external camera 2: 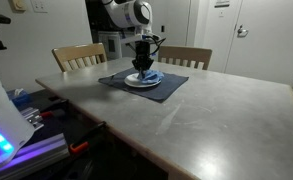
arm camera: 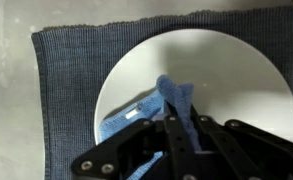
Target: Use the blue towel to wipe the white plate
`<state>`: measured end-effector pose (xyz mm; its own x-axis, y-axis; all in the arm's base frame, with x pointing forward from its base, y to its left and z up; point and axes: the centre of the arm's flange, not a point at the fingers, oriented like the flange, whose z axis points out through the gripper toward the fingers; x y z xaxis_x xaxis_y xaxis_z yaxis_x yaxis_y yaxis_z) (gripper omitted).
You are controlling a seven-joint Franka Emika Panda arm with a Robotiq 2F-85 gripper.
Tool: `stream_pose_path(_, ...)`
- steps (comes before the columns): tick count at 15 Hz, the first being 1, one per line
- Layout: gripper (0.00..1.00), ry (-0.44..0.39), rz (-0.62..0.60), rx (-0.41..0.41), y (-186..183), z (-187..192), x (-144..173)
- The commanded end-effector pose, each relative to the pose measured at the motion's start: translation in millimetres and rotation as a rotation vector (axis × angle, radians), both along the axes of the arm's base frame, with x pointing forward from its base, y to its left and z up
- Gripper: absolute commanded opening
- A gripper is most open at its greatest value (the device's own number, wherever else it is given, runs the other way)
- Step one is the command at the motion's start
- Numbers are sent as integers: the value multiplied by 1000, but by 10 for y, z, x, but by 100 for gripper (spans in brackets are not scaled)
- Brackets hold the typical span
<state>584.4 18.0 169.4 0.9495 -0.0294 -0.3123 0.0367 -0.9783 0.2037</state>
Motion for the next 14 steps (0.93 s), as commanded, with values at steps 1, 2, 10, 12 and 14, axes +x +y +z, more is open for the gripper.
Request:
stream_pose_path(1, 3, 76, 22, 1, 123, 241, -204)
stream_pose_path(2, 3, 105, 28, -1, 153, 278, -229)
stream_pose_path(10, 3, 222, 156, 95, 554, 289, -407)
stream_pose_path(12, 3, 230, 182, 124, 651, 247, -432)
stream_pose_path(14, 3, 226, 200, 142, 717, 206, -455)
